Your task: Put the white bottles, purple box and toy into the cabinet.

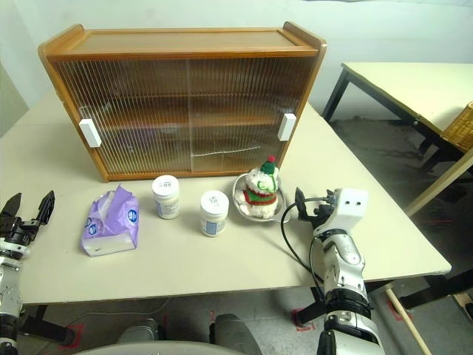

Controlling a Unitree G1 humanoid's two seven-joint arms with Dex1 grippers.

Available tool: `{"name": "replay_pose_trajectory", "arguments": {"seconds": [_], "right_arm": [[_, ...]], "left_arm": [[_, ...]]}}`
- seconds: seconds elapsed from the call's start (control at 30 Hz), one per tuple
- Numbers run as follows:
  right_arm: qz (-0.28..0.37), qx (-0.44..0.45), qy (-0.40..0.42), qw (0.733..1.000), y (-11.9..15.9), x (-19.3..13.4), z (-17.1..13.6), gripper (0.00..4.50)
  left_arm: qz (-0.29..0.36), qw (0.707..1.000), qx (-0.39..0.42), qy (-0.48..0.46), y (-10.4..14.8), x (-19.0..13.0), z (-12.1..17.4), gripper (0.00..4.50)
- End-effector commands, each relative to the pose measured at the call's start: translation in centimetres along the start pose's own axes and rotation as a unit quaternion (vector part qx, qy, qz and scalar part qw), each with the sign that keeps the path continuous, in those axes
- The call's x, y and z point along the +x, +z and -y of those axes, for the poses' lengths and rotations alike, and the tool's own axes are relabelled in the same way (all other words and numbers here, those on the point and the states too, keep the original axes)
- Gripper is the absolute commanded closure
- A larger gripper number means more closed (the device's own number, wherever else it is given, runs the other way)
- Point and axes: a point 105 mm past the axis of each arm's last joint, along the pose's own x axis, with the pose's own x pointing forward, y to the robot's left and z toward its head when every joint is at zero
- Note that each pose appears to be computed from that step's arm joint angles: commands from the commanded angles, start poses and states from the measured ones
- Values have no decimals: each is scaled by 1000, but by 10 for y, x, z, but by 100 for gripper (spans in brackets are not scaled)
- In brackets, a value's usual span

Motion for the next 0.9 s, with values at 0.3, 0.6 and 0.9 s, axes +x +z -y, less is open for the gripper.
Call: {"name": "replay_pose_trajectory", "arguments": {"seconds": [0.3, 0.6, 0.9], "right_arm": [[82, -13, -3, 997, 61, 16, 12, 0], [149, -13, 132, 980, 134, 21, -20, 0], [104, 20, 431, 896, 187, -20, -101, 0]], "left_arm": [[-1, 1000, 2, -10, 0, 10, -2, 3], [11, 1000, 7, -18, 8, 15, -2, 3], [5, 1000, 18, -19, 20, 7, -17, 3]]}}
